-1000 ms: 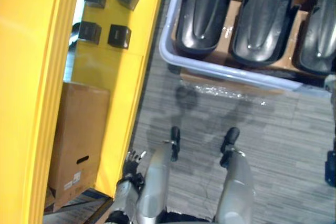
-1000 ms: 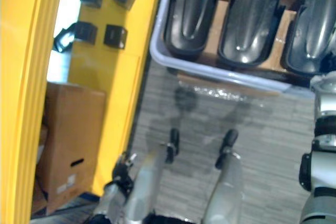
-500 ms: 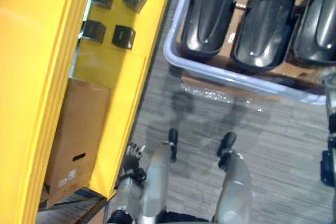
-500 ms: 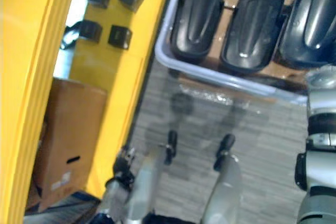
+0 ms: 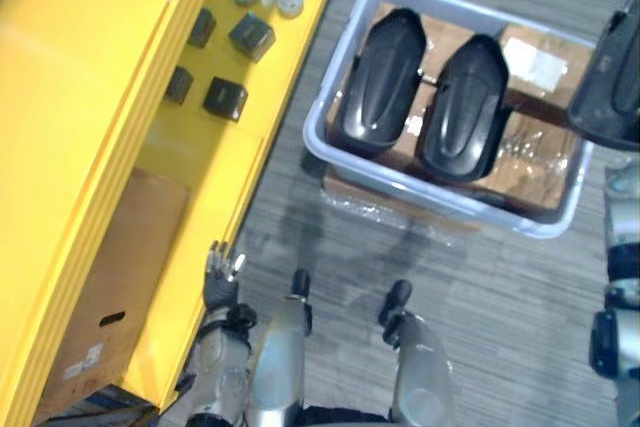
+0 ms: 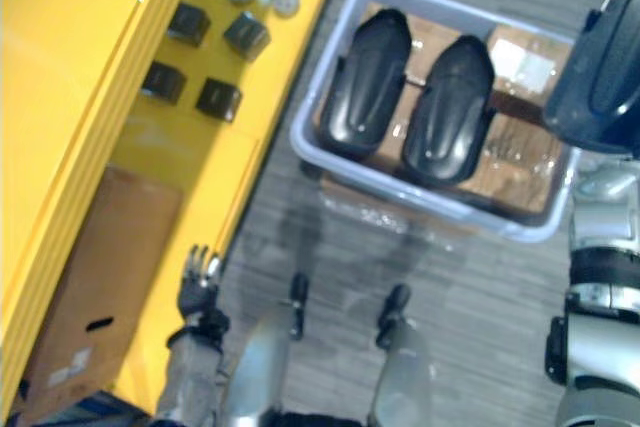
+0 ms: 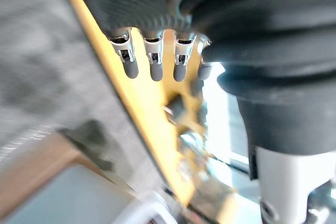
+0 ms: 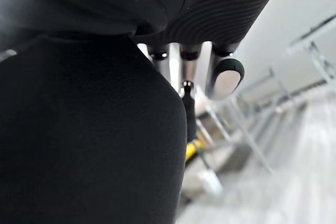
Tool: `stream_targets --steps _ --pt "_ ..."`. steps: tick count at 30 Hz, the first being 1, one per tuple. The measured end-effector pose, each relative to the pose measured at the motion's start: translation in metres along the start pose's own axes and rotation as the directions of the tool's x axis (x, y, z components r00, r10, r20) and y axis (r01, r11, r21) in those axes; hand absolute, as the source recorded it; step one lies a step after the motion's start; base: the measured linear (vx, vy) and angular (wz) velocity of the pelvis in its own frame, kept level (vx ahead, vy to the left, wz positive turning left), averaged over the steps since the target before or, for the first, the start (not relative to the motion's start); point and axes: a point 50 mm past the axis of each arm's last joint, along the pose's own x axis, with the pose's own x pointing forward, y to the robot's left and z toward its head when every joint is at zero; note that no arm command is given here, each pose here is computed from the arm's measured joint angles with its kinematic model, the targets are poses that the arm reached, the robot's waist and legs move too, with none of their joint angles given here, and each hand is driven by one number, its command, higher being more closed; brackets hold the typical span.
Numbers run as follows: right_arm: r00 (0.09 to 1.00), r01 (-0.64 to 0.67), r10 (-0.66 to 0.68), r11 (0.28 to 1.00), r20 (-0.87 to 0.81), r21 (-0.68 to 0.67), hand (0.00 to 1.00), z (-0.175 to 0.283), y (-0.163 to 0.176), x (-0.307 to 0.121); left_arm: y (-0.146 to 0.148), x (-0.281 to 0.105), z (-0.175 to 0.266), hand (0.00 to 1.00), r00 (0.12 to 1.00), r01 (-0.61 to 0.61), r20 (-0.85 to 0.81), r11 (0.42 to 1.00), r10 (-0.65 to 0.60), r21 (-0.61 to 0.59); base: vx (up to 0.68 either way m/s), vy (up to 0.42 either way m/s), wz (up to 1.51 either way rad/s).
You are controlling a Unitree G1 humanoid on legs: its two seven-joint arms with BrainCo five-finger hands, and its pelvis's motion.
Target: Walk over and take plastic housings, then place them on the shelf
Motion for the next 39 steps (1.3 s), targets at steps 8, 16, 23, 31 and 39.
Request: stream_targets --steps 8,16,23,31,39 --pt "0.959 -0.107 0.081 0.991 0.270 0.080 1.00 0.012 0.012 -0.067 -0.029 0.005 0.053 0.00 0.976 0.121 0.149 0.963 -0.160 0.242 0.10 0.016 -0.07" --pt "0.860 -0.245 0.162 0.963 0.483 0.113 1.00 0.036 0.034 -0.110 -0.068 0.020 0.059 0.00 0.905 0.398 0.057 0.888 -0.421 0.230 0.03 0.028 -0.11" --pt "0.667 -0.432 0.235 0.895 0.707 0.109 1.00 0.074 0.051 -0.152 -0.080 0.026 0.009 0.00 0.843 0.485 -0.241 0.873 -0.481 -0.046 -0.03 0.018 -0.07" --pt "0.513 -0.569 0.343 0.822 0.787 0.012 1.00 0.087 0.069 -0.192 -0.074 0.019 -0.028 0.00 0.791 0.425 -0.405 0.888 -0.459 -0.176 -0.04 0.010 0.01" --pt "0.426 -0.662 0.474 0.744 0.770 -0.092 1.00 0.075 0.086 -0.221 -0.079 0.025 -0.027 0.00 0.810 0.453 -0.359 0.884 -0.464 -0.119 -0.03 0.005 0.00"
